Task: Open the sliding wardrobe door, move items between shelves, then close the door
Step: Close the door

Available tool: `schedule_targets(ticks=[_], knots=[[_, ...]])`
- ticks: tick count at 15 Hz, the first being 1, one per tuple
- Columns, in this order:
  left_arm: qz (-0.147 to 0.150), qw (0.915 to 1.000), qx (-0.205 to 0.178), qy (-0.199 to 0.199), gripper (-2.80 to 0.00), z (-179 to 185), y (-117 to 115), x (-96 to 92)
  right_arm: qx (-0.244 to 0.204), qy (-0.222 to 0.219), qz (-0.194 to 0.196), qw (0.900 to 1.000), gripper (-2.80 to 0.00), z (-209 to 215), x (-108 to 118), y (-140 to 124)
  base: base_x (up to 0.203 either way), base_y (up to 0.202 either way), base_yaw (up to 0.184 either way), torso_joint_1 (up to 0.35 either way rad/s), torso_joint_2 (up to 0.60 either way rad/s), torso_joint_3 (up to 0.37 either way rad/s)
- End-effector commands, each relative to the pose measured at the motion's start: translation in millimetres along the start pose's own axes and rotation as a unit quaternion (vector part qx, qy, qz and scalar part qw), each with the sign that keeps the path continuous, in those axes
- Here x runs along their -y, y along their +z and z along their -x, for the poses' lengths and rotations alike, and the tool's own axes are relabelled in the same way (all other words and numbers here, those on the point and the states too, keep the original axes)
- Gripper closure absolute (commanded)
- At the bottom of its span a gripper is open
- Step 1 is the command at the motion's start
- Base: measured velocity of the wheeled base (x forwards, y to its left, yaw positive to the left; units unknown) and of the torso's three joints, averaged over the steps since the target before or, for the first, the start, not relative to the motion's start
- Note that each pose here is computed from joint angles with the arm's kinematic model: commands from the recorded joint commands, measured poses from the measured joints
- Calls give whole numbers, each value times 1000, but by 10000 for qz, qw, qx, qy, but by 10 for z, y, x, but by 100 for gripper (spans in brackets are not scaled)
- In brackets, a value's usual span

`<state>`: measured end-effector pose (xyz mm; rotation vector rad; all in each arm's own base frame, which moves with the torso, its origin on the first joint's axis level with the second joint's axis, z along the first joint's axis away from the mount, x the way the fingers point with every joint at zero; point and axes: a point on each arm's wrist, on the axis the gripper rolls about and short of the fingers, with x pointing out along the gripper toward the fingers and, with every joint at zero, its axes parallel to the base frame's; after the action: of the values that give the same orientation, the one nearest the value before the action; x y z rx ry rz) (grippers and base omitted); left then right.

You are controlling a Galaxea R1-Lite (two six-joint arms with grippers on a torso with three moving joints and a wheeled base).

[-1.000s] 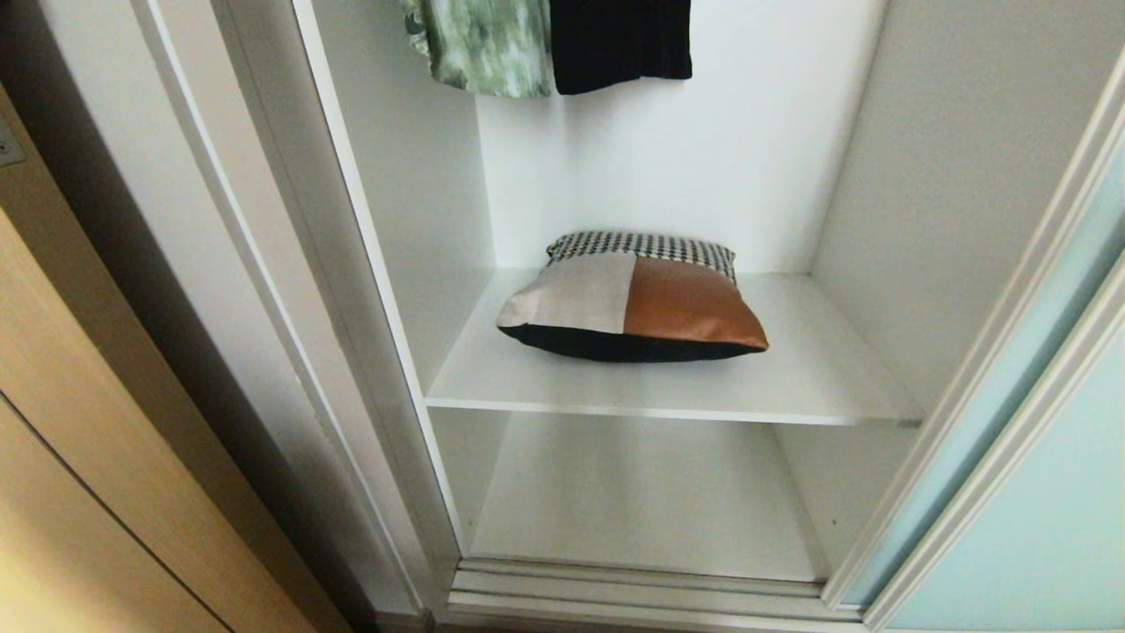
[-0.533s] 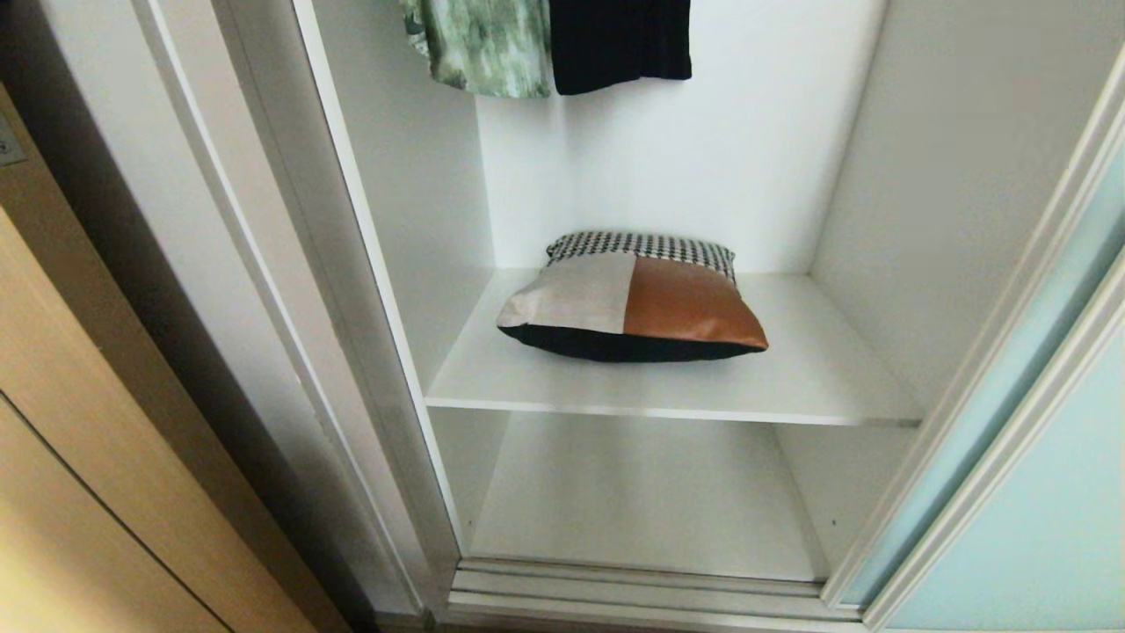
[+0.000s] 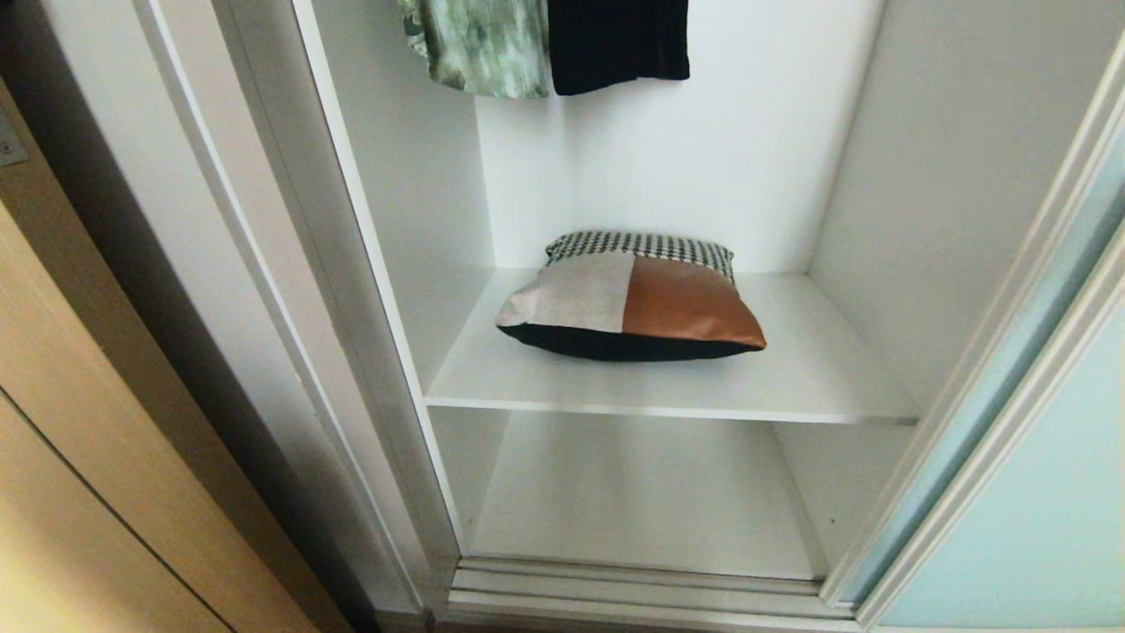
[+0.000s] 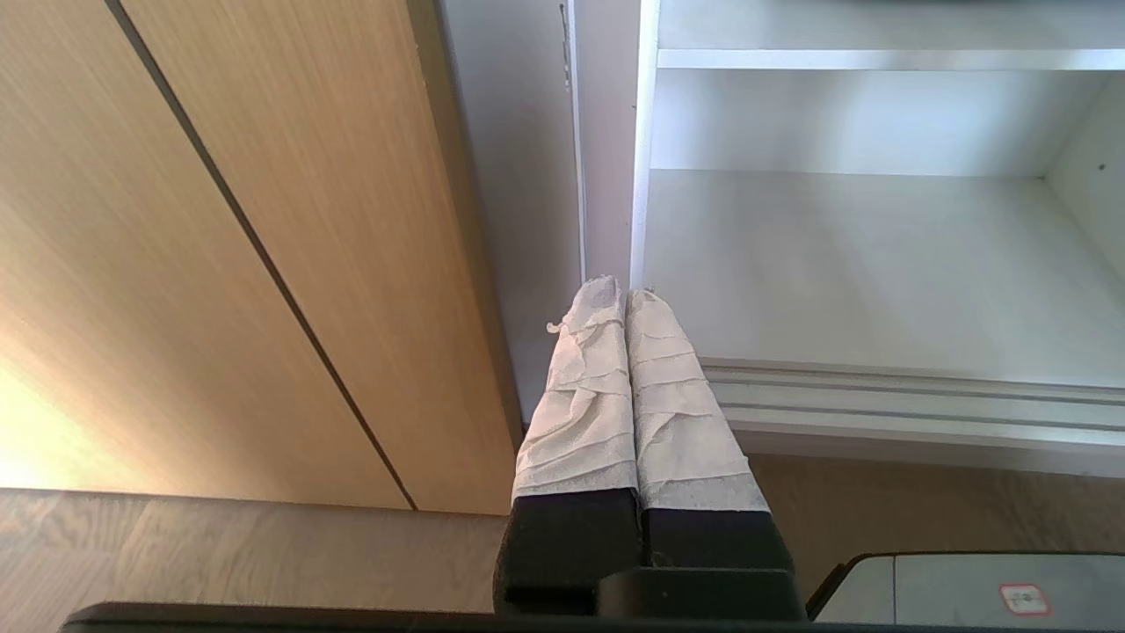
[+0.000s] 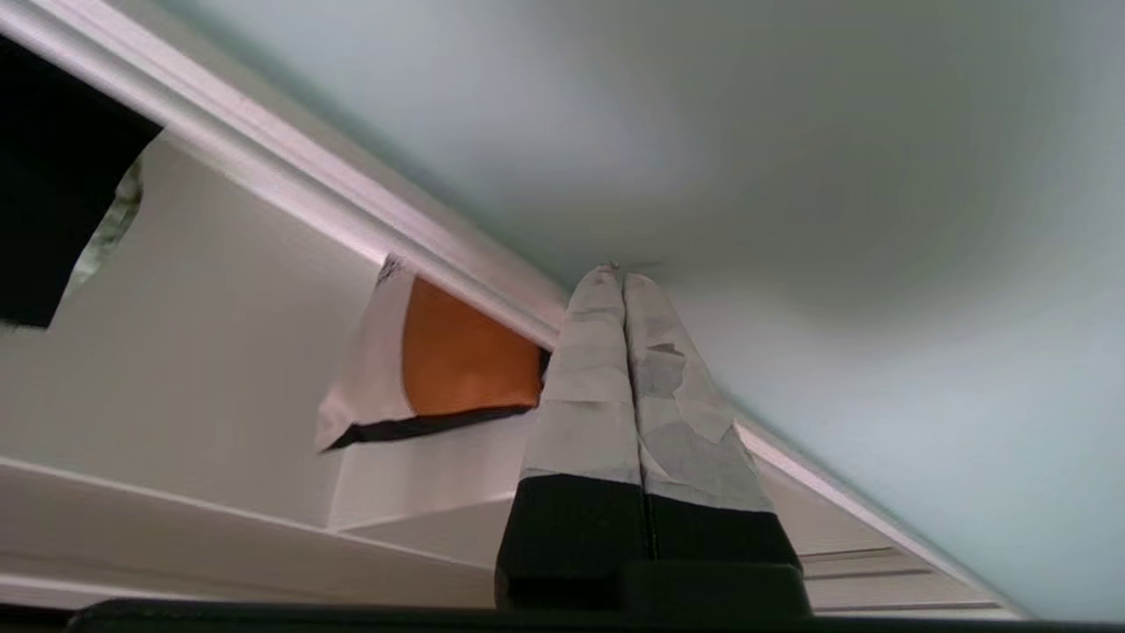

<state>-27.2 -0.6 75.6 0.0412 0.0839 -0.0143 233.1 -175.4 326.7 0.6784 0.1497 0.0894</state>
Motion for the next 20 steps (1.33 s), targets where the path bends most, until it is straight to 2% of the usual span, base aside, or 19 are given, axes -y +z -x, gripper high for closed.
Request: schedule_targets(ticks=[1, 6, 11, 17, 20], knots=[[-2, 10000, -9, 6, 0, -1, 1, 0, -116, 232, 64, 9996, 0, -1, -163, -75, 0, 0, 0, 0, 0, 0], [-3, 10000, -9, 1, 0, -1, 1, 0, -328, 415, 151, 9985, 0, -143, -449, -321, 0, 0, 0, 0, 0, 0], [-2, 10000, -9, 8, 0, -1, 1, 1, -487, 630, 360, 9962, 0, -405, -940, -630, 0, 0, 0, 0, 0, 0], [-2, 10000, -9, 8, 0, -1, 1, 0, -843, 1374, 707, 9844, 0, -384, -1580, -1016, 0, 0, 0, 0, 0, 0], [-2, 10000, -9, 7, 0, -1, 1, 0, -1080, 1816, 874, 9735, 0, -322, -1860, -1210, 0, 0, 0, 0, 0, 0]])
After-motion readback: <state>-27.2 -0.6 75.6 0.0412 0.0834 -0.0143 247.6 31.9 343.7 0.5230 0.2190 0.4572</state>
